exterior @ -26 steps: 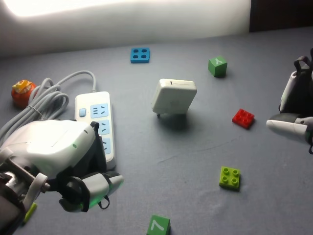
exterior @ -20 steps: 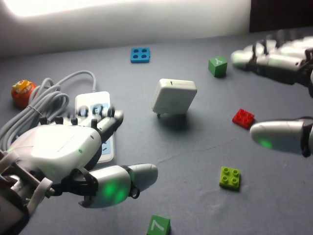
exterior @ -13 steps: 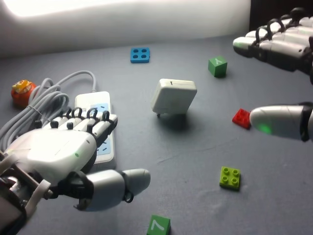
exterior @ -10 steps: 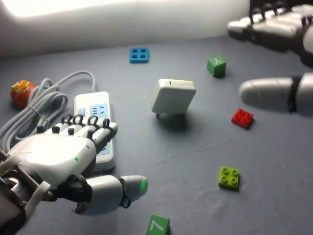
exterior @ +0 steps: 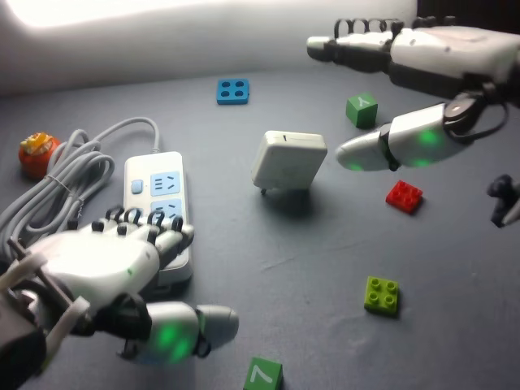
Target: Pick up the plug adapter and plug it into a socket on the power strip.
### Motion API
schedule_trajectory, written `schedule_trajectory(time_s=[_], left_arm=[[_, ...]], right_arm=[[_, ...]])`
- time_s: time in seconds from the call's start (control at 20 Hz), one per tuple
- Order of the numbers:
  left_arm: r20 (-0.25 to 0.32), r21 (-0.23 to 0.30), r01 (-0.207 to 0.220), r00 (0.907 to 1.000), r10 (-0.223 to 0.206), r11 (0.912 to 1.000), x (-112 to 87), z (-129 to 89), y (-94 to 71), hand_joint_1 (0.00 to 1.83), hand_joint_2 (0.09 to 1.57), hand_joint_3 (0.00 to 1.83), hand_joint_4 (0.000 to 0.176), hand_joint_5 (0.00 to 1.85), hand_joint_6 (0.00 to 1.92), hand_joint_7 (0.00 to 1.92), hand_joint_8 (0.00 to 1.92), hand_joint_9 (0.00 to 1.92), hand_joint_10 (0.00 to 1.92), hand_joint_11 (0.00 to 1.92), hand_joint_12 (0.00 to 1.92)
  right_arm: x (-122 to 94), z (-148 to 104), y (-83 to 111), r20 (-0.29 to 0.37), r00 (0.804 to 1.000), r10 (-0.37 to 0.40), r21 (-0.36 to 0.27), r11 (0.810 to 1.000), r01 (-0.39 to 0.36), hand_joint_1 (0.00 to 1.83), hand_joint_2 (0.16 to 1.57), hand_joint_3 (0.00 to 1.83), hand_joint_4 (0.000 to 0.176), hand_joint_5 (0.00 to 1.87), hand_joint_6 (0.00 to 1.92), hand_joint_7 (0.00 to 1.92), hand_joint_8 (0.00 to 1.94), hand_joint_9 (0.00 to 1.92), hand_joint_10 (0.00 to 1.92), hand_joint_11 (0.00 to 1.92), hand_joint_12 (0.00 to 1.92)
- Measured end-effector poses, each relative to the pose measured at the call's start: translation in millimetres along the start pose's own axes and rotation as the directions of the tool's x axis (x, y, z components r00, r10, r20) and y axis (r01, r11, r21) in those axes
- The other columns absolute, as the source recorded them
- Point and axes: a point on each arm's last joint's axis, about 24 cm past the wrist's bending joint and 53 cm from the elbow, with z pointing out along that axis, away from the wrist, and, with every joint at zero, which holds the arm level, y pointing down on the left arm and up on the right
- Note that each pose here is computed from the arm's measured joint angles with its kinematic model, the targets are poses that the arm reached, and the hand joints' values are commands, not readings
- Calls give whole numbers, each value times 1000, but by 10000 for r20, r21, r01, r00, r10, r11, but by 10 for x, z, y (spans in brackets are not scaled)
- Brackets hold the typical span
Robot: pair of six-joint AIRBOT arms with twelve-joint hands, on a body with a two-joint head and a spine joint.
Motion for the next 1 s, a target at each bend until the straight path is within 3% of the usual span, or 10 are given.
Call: schedule_trajectory(time_s=[0.15,0.25,0.35,0.6,0.8,1.0], left_arm=[[-347,-39,-33,9994,31,10000,131,27,25,0,1137,12,0,0,0,0,0,0,0,0,0],[-532,15,-3,9986,4,10000,215,65,3,0,1146,15,0,0,0,0,0,0,0,0,0],[-681,123,59,9977,-50,9999,276,74,-42,0,1148,14,0,0,0,0,0,0,0,0,0],[-505,-115,367,9980,-373,9993,212,102,-3,0,1127,1,0,0,0,0,0,0,0,0,0],[-340,-282,519,9980,-528,9983,144,132,44,0,1136,5,0,0,0,0,0,0,0,0,0],[-200,-444,569,9981,-579,9974,102,167,98,0,1140,5,0,0,0,0,0,0,0,0,0]], right_arm=[[-3,203,-65,-191,9993,307,177,9994,-304,998,1034,0,0,0,0,0,0,0,0,0,62],[15,346,-59,-421,9966,711,264,9972,-700,1024,1010,2,0,17,1,21,2,13,2,0,196],[42,446,-81,-593,9917,1137,401,9930,-1114,1022,1047,8,0,9,2,7,1,3,1,0,184],[155,680,-201,-1051,9788,1758,898,9819,-1667,1050,1069,5,0,8,1,0,0,0,0,0,141],[188,853,-308,-1197,9693,2148,1298,9713,-1992,1076,1075,3,0,21,1,6,1,8,1,0,216],[377,965,-456,-1667,9595,2271,1821,9635,-1964,1127,1032,0,0,37,6,34,5,32,5,0,338]])
